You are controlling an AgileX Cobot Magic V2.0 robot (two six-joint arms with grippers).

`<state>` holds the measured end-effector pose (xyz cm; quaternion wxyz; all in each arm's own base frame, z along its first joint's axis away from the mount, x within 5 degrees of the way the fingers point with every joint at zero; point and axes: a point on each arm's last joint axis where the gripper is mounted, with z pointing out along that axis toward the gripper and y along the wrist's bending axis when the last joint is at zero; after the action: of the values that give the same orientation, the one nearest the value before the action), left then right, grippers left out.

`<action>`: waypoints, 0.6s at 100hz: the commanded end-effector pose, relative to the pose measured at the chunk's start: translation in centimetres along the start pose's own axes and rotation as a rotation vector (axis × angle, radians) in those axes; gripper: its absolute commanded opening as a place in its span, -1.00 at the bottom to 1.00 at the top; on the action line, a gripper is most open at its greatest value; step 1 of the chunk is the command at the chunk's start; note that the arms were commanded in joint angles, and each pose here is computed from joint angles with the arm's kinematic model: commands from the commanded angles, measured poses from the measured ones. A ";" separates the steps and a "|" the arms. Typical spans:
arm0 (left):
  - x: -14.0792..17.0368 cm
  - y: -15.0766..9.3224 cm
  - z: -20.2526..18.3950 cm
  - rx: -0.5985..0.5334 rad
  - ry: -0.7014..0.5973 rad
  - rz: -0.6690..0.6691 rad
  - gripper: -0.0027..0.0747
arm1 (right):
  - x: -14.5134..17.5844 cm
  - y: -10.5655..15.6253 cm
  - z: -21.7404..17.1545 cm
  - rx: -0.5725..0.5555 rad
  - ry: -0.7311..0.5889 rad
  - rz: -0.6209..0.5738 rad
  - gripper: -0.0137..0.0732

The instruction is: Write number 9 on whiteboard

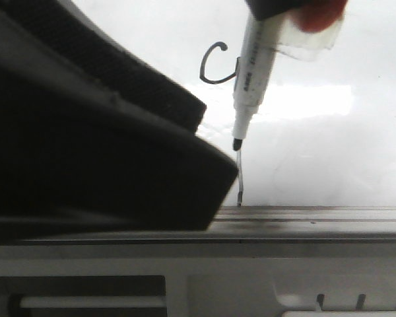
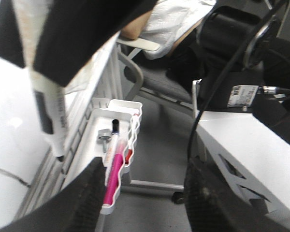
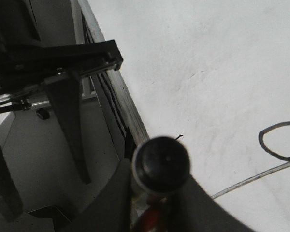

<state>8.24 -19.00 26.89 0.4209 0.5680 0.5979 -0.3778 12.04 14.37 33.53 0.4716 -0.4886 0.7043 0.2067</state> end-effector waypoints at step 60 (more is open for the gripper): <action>-1.6 0.6 -0.3 -0.069 -0.089 -0.100 -0.03 | -2.0 1.4 1.1 -0.084 -0.089 0.067 -0.85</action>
<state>8.99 -18.99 27.11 0.4344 0.5193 0.6314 -0.3781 11.29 16.14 32.70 0.4270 -0.4958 0.7103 0.2595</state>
